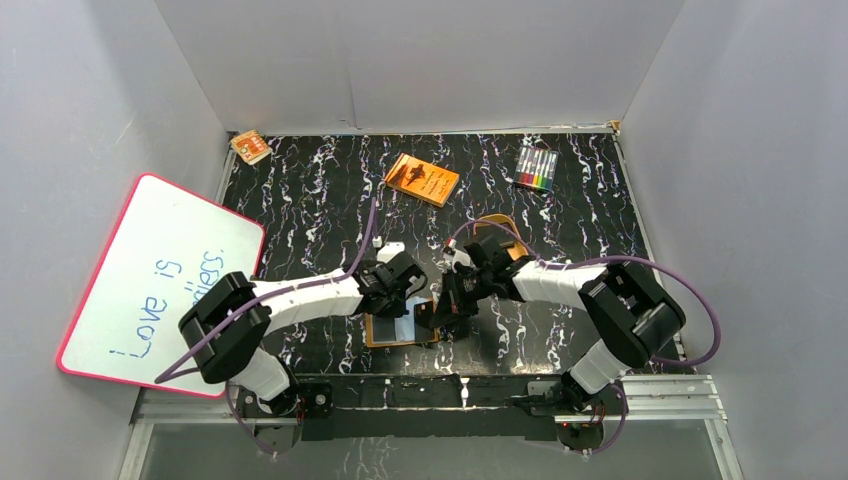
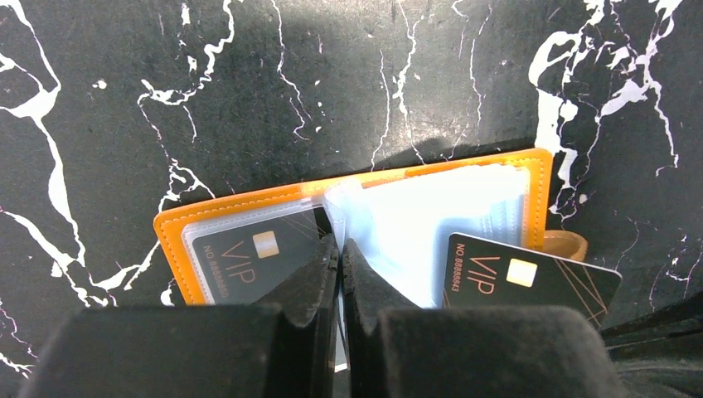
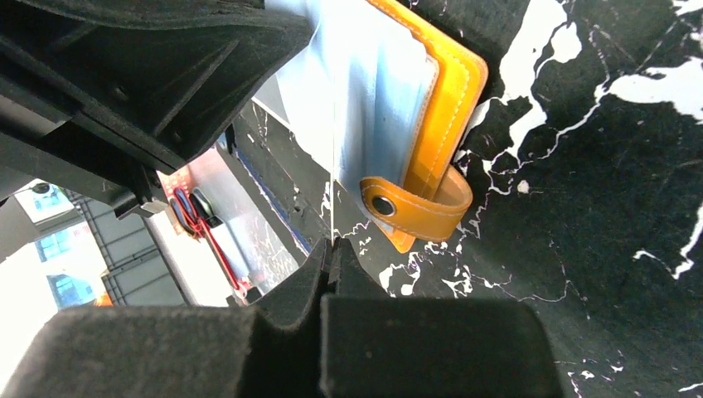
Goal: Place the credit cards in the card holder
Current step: Turn over the card slot in the card holder.
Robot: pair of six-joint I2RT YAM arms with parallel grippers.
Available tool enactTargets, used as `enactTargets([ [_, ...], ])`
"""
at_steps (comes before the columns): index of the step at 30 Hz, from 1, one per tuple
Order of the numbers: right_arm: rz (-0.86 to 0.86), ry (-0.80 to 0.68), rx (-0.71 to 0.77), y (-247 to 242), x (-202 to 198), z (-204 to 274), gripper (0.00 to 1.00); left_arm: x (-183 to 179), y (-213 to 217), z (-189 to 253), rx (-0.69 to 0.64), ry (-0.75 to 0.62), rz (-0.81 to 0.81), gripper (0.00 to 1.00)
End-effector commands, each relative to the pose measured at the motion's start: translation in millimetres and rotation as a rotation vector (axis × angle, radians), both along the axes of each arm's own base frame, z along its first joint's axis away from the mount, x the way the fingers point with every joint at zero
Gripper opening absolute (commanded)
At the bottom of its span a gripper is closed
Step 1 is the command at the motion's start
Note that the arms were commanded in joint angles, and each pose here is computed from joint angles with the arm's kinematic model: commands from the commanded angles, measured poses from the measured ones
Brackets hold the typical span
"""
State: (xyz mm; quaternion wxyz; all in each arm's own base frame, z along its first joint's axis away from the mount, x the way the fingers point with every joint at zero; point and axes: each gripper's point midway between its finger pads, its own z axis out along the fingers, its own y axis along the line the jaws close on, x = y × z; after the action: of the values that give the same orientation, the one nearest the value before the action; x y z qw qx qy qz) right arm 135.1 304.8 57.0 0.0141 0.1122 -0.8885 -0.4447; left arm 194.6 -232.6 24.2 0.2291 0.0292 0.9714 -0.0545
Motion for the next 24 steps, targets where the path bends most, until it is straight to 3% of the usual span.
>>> enactTargets([
  [1, 0.014, -0.021, 0.003, 0, 3, 4, 0.0, -2, 15, 3, 0.022, -0.02, 0.018, 0.0],
  [24, 0.085, -0.019, 0.008, 13, 3, -1, 0.0, -3, 13, 8, -0.023, -0.03, 0.028, 0.0],
])
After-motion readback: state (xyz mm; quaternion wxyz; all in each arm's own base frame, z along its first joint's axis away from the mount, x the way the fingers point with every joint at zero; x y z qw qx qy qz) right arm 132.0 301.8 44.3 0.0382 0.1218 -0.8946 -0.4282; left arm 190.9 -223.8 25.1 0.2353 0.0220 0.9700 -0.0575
